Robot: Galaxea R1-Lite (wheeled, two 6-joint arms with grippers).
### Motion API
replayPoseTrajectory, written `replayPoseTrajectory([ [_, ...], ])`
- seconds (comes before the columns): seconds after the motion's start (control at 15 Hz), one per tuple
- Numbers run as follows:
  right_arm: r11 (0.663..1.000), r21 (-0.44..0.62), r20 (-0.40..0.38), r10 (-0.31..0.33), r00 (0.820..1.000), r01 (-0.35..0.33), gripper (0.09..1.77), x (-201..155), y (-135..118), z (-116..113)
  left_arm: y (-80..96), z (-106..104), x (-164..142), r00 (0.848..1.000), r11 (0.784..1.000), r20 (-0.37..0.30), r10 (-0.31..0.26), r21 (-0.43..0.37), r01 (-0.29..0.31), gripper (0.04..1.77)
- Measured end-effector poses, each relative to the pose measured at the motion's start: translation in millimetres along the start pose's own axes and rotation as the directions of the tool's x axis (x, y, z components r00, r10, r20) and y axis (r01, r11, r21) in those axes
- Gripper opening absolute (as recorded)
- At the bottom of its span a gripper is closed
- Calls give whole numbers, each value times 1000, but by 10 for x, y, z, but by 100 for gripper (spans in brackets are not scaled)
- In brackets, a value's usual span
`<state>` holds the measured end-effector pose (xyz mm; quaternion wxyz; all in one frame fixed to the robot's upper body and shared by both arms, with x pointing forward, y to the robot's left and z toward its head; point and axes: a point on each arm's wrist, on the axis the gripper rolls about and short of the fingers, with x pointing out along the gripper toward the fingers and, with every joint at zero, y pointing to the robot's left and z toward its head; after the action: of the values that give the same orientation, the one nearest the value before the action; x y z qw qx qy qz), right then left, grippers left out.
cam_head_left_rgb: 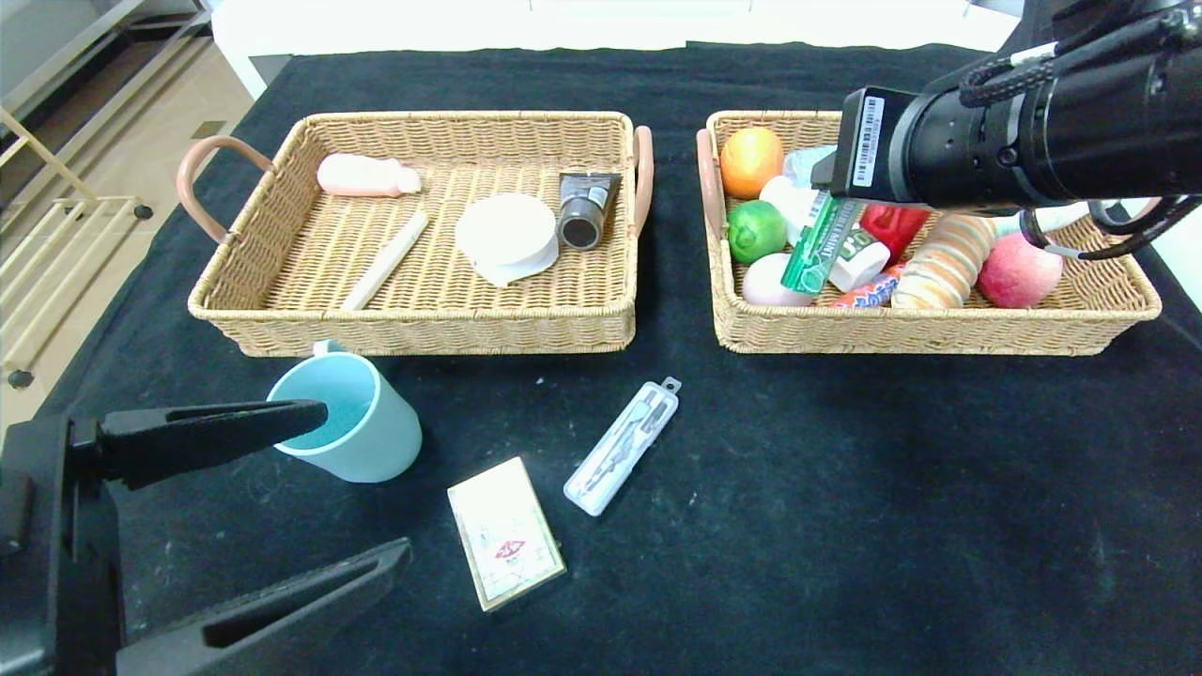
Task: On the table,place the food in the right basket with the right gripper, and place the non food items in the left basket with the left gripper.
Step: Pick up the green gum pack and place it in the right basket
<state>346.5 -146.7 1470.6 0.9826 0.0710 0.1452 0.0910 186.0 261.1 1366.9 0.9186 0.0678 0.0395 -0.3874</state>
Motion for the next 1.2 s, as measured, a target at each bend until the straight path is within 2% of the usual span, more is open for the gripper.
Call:
replayPoseTrajectory([
  [0.4,998,-25,116,-60,991,63,62,351,-129,129,-1,0,-4,1000,1000,1,-2,0,2,172],
  [0.73,992,-34,92,-115,989,119,62,613,-248,54,-1,12,-12,1000,1000,7,-1,1,1,172],
  [1.0,991,-47,82,-123,989,127,62,680,-262,22,-2,10,-11,1000,1000,6,-1,1,1,172],
  [1.07,991,-50,82,-122,989,127,67,683,-261,21,-2,8,-11,1000,1000,5,-2,1,2,172],
  [1.2,990,-51,82,-124,989,128,90,686,-264,21,-3,8,-11,1000,1000,6,-1,2,1,172],
])
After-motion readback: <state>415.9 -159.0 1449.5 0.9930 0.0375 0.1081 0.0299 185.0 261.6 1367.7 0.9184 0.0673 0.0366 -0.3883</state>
